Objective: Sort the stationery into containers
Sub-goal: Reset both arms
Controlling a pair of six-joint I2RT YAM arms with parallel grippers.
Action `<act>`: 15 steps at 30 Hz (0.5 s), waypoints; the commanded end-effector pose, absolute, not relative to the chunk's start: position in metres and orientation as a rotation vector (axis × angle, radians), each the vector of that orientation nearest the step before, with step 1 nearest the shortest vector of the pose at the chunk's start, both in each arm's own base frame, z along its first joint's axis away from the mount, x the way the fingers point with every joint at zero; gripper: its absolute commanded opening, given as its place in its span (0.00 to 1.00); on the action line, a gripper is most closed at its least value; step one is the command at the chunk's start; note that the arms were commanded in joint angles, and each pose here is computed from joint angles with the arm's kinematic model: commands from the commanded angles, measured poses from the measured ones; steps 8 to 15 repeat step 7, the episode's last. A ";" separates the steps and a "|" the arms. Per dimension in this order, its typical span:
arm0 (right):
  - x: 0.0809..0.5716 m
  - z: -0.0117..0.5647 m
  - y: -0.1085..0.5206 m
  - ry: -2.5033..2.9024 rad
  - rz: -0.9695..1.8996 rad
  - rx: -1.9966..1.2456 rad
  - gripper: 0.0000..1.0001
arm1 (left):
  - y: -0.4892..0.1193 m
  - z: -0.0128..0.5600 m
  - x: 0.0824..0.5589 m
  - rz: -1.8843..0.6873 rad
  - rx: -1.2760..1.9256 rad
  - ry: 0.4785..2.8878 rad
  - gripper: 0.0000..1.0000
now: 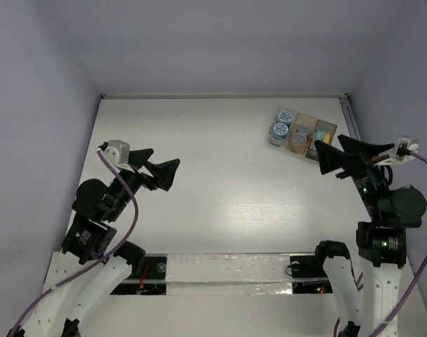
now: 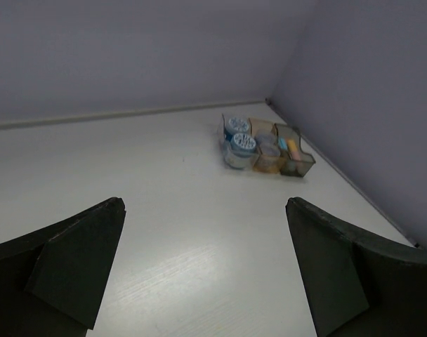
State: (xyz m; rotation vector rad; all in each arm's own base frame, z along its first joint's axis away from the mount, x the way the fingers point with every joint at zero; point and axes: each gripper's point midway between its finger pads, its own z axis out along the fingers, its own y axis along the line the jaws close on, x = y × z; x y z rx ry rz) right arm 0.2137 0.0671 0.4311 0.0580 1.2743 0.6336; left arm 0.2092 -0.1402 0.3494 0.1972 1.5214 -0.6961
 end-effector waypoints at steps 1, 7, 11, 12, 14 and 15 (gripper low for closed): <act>0.203 0.415 0.076 1.353 0.684 0.052 1.00 | -0.127 0.412 0.199 -0.712 0.139 1.341 0.99; 0.202 0.405 0.076 1.398 0.666 0.054 1.00 | -0.127 0.420 0.196 -0.724 0.142 1.322 0.99; 0.202 0.405 0.076 1.398 0.666 0.054 1.00 | -0.127 0.420 0.196 -0.724 0.142 1.322 0.99; 0.202 0.405 0.076 1.398 0.666 0.054 1.00 | -0.127 0.420 0.196 -0.724 0.142 1.322 0.99; 0.202 0.405 0.076 1.398 0.666 0.054 1.00 | -0.127 0.420 0.196 -0.724 0.142 1.322 0.99; 0.202 0.405 0.076 1.398 0.666 0.054 1.00 | -0.127 0.420 0.196 -0.724 0.142 1.322 0.99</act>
